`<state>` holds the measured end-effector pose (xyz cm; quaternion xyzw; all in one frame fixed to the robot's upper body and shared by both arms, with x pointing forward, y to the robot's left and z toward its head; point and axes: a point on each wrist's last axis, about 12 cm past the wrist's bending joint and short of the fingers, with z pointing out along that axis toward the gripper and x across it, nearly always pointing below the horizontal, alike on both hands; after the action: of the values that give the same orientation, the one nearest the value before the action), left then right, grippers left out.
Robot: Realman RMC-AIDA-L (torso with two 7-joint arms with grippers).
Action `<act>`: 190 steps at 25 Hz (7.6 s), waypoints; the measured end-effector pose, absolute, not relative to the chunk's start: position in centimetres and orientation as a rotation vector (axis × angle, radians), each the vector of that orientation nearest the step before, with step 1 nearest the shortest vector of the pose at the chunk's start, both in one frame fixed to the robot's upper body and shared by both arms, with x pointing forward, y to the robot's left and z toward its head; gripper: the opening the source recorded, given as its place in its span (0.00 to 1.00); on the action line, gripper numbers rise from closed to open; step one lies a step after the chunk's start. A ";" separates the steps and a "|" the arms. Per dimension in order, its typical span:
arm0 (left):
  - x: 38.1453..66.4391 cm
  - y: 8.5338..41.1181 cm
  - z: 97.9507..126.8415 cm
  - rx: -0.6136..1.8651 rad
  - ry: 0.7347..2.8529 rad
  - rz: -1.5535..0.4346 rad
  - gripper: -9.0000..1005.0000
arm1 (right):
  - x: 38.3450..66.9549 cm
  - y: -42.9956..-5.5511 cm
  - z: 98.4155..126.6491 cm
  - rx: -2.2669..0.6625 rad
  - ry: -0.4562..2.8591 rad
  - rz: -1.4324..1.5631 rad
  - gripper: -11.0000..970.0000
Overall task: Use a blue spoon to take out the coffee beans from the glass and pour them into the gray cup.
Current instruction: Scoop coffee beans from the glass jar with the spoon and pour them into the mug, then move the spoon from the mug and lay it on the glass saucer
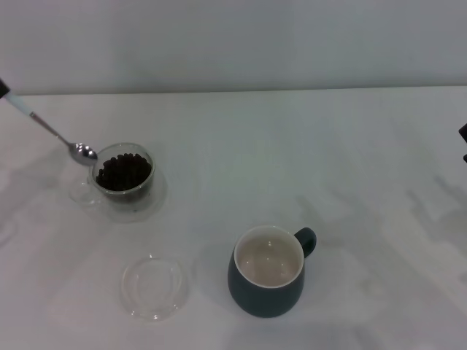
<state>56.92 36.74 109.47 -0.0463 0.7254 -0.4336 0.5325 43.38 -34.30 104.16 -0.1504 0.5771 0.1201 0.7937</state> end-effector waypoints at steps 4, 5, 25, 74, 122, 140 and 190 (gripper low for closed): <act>58.6 35.9 109.7 -0.088 1.775 -0.988 0.14 | 43.5 -34.2 103.9 -0.321 1.262 0.254 0.63; 59.0 35.7 109.7 -0.082 1.790 -0.971 0.14 | 43.5 -34.2 103.8 -0.321 1.267 0.253 0.63; 62.2 30.4 109.3 0.056 1.953 -0.928 0.14 | 44.9 -33.8 102.8 -0.332 1.356 0.208 0.63; 56.2 34.3 106.2 -0.477 1.787 -1.173 0.14 | 46.5 -32.9 102.8 -0.371 1.379 0.223 0.63; 58.2 21.0 109.8 0.095 1.878 -1.617 0.14 | 46.9 -32.1 103.4 -0.355 1.334 0.257 0.63; 57.9 20.2 109.8 0.309 1.953 -1.531 0.14 | 46.6 -32.3 103.2 -0.351 1.345 0.255 0.63; 56.6 26.7 112.0 0.316 1.752 -1.346 0.14 | 47.5 -32.1 103.1 -0.356 1.373 0.239 0.63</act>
<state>56.63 26.71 112.00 0.1273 0.7052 -0.5417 0.4394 47.49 -32.15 103.06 -0.1629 0.6287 0.1094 0.7525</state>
